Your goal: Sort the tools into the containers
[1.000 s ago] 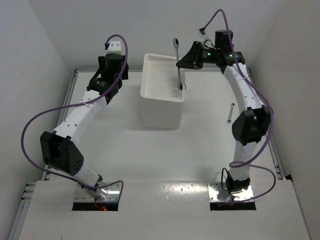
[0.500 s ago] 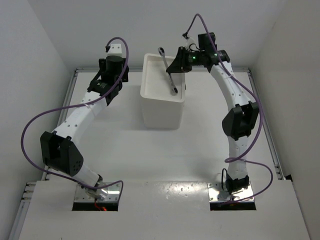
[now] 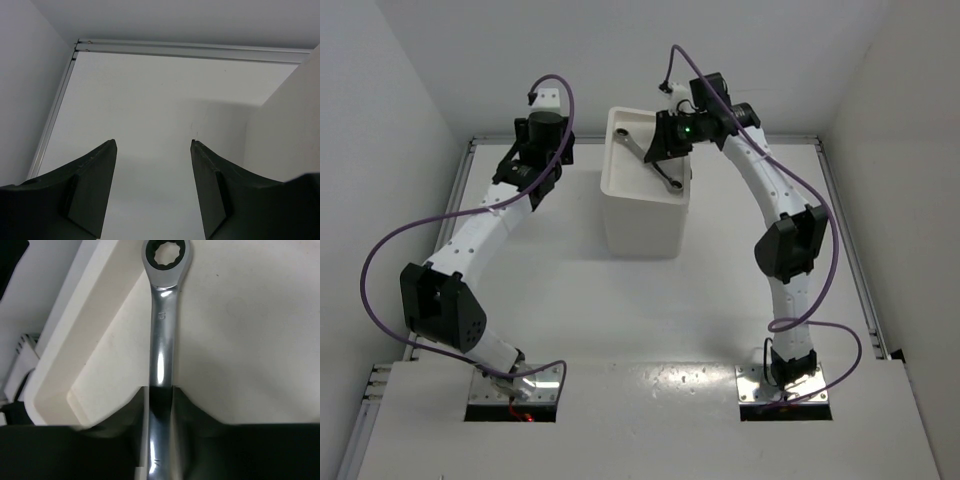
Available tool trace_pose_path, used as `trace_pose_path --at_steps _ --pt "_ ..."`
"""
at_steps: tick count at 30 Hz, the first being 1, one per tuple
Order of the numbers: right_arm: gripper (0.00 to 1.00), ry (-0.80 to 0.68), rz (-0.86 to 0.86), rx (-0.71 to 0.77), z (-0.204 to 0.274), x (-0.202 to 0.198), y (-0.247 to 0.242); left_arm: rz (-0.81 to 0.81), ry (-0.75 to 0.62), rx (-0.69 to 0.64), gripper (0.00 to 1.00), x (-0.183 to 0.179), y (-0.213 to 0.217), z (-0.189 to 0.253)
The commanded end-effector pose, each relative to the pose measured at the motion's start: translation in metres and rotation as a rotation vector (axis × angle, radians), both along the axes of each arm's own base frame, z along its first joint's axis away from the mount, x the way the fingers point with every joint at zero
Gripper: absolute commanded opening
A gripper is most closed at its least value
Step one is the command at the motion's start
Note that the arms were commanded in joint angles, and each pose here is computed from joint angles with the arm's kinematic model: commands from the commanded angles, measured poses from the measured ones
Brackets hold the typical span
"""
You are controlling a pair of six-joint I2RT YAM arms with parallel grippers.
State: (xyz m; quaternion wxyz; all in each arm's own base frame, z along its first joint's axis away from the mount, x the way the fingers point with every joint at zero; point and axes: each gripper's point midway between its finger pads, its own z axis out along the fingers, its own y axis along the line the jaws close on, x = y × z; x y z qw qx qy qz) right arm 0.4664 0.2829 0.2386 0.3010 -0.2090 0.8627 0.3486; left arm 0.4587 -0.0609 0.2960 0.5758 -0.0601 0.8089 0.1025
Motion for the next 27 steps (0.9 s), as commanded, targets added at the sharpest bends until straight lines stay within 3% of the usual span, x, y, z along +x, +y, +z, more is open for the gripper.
trace_pose_path --at_steps 1,2,3,6,15,17,21,24,27 --pt "0.25 -0.111 0.012 0.025 0.025 0.013 0.003 0.002 -0.059 -0.013 0.67 -0.005 0.006 0.021" --pt "0.49 -0.104 0.016 0.029 0.026 0.010 0.008 0.002 -0.059 -0.013 0.67 -0.005 0.006 0.021" --pt "0.59 -0.096 0.016 0.026 0.022 0.009 0.008 -0.006 -0.058 -0.016 0.67 -0.005 0.004 0.021" --pt "0.74 -0.133 0.016 0.040 0.036 0.009 0.007 -0.004 -0.060 -0.025 0.71 -0.005 0.004 0.021" --pt "0.74 -0.311 -0.036 0.110 0.107 0.003 -0.012 -0.029 -0.088 -0.057 0.74 -0.004 0.001 0.034" --pt "0.72 -0.389 -0.104 0.107 0.134 0.004 -0.036 -0.038 -0.110 -0.075 0.75 -0.003 -0.002 0.043" --pt "0.67 -0.420 -0.278 0.038 0.145 0.009 -0.094 -0.039 -0.129 -0.081 0.75 -0.002 -0.002 0.052" --pt "0.63 -0.325 -0.476 -0.093 0.116 0.016 -0.164 -0.022 -0.128 -0.067 0.76 -0.002 0.005 0.053" --pt "0.63 -0.088 -0.614 -0.217 0.060 -0.002 -0.240 -0.010 -0.128 -0.054 0.76 -0.003 0.008 0.053"
